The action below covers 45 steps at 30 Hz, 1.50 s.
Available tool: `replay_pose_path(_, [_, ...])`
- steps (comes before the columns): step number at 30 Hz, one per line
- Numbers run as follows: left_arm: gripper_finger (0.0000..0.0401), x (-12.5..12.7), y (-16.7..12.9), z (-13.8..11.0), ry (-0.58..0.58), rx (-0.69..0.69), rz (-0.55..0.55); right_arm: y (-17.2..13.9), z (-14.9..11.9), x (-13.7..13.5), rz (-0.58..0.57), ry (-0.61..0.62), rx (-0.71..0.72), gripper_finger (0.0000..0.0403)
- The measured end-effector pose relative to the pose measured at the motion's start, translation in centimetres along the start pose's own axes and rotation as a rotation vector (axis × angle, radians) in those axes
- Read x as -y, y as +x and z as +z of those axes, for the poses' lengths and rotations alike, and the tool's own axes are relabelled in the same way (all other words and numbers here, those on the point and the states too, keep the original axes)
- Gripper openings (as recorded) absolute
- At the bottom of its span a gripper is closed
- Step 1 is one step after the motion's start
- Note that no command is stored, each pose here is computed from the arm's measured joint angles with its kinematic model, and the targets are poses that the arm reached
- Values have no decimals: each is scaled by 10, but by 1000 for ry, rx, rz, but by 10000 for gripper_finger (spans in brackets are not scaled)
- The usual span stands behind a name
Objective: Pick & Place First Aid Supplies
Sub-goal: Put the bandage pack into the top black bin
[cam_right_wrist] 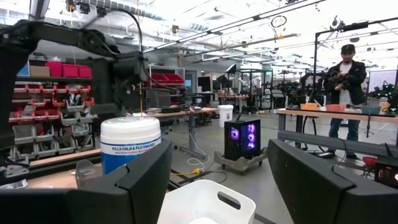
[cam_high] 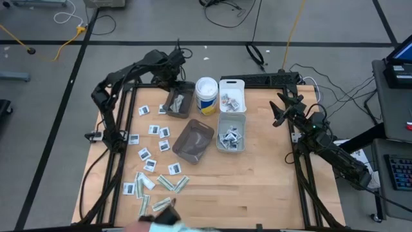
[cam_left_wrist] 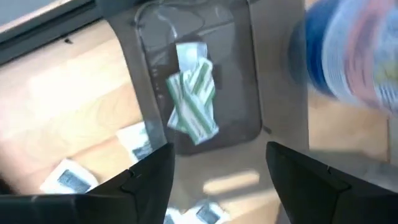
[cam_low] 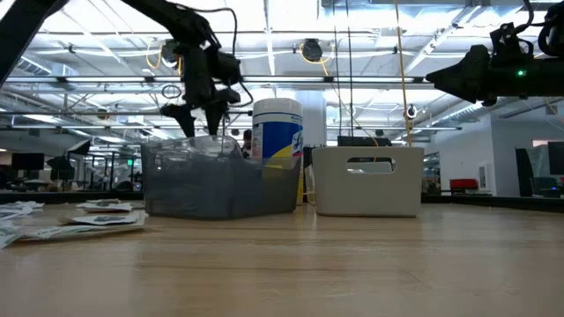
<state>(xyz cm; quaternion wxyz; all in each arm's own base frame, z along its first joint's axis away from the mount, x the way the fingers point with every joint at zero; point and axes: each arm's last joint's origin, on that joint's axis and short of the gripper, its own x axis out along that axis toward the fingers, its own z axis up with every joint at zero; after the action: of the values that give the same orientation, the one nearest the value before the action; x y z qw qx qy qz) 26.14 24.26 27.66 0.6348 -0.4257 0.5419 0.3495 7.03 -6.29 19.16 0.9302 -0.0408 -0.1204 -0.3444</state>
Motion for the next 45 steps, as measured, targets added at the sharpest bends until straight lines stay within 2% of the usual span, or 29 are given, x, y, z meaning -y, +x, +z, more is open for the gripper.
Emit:
replay_pose_path(6, [249,42,-17,-52,214,29,-37,0,0,0,0,0,0,263])
replay_pose_path(13, [264,69,-6,-121,448,-54,-43,0,0,0,0,0,0,263])
replay_pose_path(19, [269,92,0,-176,535,-124,-20,0,0,0,1,0,0,263])
replay_pose_path(26, [269,120,2,-232,546,-174,-31,0,0,0,0,0,0,263])
replay_pose_path(35, [269,135,2,-291,473,-205,-16,0,0,0,1,0,0,263])
replay_pose_path(40, [269,142,1,-315,426,-207,-43,0,0,0,0,0,0,263])
replay_pose_path(45, [269,143,0,-326,344,-223,-48,0,0,0,0,0,0,263])
